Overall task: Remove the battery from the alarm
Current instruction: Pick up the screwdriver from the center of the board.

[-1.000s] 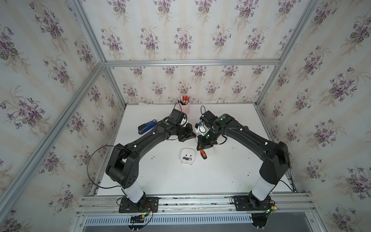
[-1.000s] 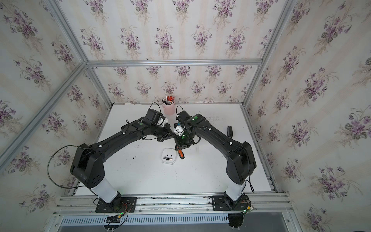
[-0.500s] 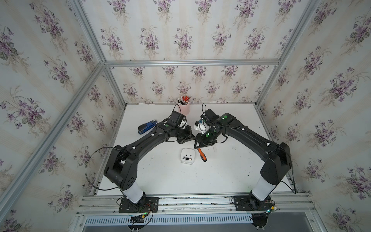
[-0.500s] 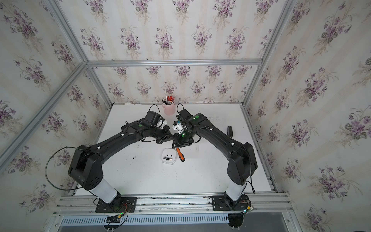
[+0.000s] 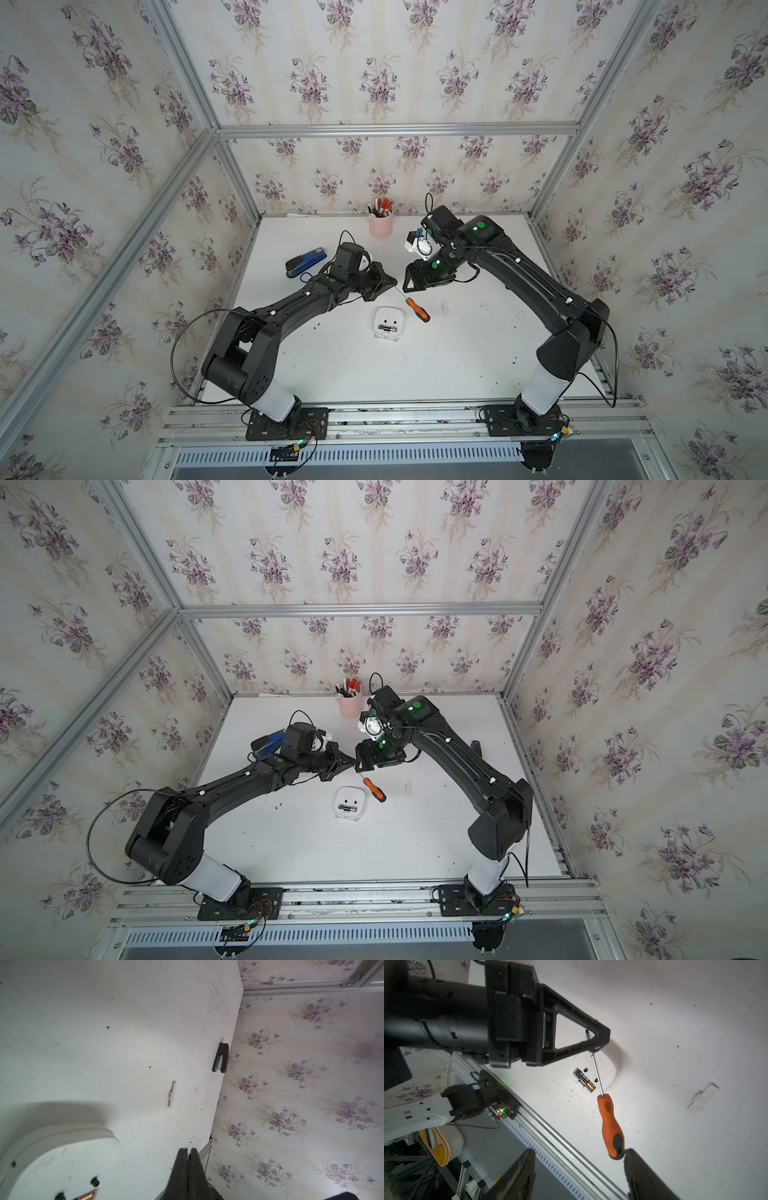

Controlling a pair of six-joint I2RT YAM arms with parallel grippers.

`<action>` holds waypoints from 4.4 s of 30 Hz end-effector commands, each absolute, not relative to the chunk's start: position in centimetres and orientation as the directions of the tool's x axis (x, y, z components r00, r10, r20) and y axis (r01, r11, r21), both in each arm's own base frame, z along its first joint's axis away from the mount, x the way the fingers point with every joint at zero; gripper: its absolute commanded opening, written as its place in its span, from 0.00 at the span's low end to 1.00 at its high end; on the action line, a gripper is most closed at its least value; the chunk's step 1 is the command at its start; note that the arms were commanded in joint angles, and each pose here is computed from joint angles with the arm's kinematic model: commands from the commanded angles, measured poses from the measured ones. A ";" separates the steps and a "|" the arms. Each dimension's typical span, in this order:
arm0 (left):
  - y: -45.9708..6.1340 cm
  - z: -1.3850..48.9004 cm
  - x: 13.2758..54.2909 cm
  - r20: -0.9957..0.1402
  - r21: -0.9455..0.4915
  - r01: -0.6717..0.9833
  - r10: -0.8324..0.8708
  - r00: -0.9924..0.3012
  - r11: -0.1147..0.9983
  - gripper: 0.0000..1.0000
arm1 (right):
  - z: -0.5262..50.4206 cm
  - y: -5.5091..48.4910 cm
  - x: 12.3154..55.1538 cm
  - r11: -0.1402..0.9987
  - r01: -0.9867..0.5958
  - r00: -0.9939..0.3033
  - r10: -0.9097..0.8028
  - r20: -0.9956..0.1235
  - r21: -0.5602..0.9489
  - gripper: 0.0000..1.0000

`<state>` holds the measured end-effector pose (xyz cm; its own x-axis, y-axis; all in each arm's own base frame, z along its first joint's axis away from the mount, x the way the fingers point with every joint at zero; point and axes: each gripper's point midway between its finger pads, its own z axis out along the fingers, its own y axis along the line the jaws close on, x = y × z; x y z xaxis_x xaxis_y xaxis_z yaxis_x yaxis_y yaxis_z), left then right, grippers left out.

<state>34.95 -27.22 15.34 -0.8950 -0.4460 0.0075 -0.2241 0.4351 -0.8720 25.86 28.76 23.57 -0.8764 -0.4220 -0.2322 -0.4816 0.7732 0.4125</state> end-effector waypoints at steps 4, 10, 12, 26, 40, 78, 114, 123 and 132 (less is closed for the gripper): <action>-26.7 17.8 36.7 0.011 -0.961 -0.156 -0.535 -0.844 0.227 0.00 | 23.3 28.2 25.3 0.798 -0.493 -0.870 -0.454 -0.193 0.346 0.72; -24.6 15.9 36.7 0.090 -0.972 -0.203 -0.618 -0.781 0.115 0.00 | 22.5 30.0 26.9 0.839 -0.462 -0.886 -0.426 -0.181 0.288 0.72; -24.0 16.0 37.0 0.108 -0.975 -0.207 -0.643 -0.758 0.081 0.00 | 23.0 30.1 28.6 0.869 -0.419 -0.902 -0.366 -0.229 0.263 0.72; -22.0 18.7 38.3 0.227 -0.971 -0.214 -0.714 -0.662 -0.110 0.00 | 22.6 29.1 31.0 0.811 -0.284 -0.935 -0.116 -0.336 0.512 0.71; -21.9 18.2 37.9 0.308 -0.950 -0.236 -0.733 -0.607 -0.203 0.00 | 22.6 30.2 31.1 0.720 -0.402 -0.903 -0.211 -0.374 0.565 0.68; -22.9 17.4 37.4 0.329 -0.943 -0.253 -0.721 -0.609 -0.217 0.00 | 20.4 30.9 30.8 0.706 -0.405 -0.912 -0.268 -0.311 0.581 0.25; -25.2 16.2 34.9 0.244 -0.959 -0.280 -0.610 -0.754 -0.037 0.53 | 18.5 27.5 28.4 0.779 -0.514 -0.857 -0.462 -0.228 0.358 0.00; -20.2 14.8 31.7 0.198 -0.930 -0.347 -0.627 -0.754 0.123 0.99 | 20.1 25.7 27.3 0.826 -0.544 -0.828 -0.499 -0.255 0.150 0.00; -18.4 13.5 29.1 0.095 -0.848 -0.357 -0.550 -0.830 0.392 0.95 | 19.0 26.6 23.4 0.781 -0.620 -0.778 -0.597 -0.197 0.081 0.00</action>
